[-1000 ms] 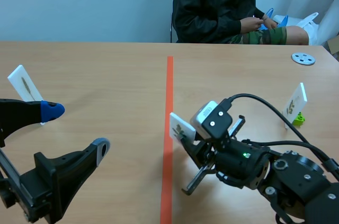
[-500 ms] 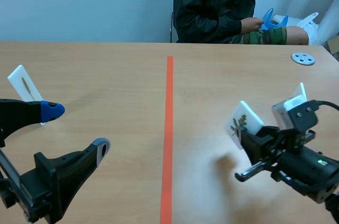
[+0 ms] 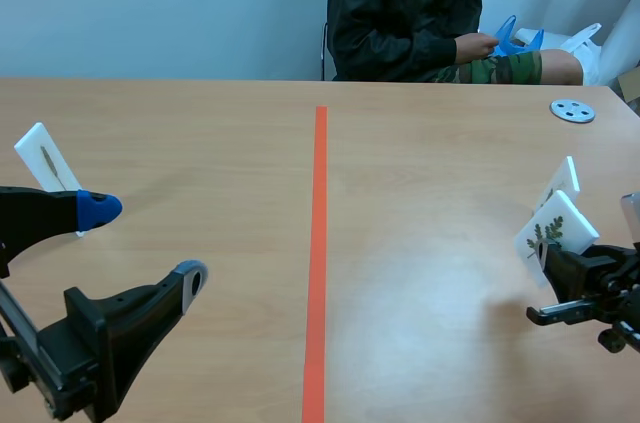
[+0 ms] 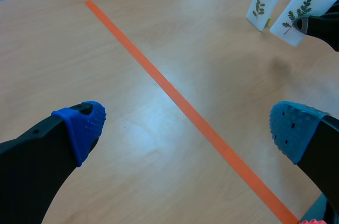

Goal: Sort the leaf by its shape. The table is split by an orange tape line. A compound leaf with several leaflets goes to the left side, a simple leaf with one blade goes to the right side. Return to the home posture when a red brick is placed on the table.

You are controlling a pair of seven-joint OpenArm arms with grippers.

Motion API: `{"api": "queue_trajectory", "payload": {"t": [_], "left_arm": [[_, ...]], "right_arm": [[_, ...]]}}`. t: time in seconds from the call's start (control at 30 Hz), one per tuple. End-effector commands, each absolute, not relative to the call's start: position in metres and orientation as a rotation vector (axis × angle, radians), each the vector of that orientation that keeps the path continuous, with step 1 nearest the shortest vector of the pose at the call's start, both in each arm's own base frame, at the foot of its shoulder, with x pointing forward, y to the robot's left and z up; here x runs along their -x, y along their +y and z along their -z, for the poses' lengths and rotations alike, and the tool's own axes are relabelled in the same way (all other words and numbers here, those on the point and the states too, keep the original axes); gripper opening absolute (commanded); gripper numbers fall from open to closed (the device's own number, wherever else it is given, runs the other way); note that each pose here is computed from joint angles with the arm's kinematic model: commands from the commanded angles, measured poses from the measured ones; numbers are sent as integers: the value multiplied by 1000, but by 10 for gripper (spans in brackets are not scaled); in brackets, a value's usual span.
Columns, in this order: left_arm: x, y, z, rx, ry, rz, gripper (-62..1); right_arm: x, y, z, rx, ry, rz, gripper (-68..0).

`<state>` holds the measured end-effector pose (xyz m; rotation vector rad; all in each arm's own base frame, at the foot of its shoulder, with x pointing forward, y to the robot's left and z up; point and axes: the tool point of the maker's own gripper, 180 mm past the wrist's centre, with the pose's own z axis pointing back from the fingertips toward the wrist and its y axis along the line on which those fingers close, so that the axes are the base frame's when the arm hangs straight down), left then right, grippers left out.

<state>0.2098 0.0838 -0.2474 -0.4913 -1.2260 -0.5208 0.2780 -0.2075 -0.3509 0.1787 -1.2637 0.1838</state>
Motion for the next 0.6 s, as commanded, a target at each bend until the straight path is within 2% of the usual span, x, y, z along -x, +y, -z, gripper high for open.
{"api": "queue_trajectory", "payload": {"t": [0.0, 0.3, 0.57], "left_arm": [[-212, 83, 240, 504, -1254, 513, 14], [-212, 83, 240, 504, -1254, 513, 14], [-212, 83, 240, 504, -1254, 513, 14]], "right_arm": [[-292, -212, 337, -150, -1302, -195, -655], [-327, -231, 328, -76, -1312, -163, -656], [-339, -241, 341, -75, -1290, -112, -656]]}}
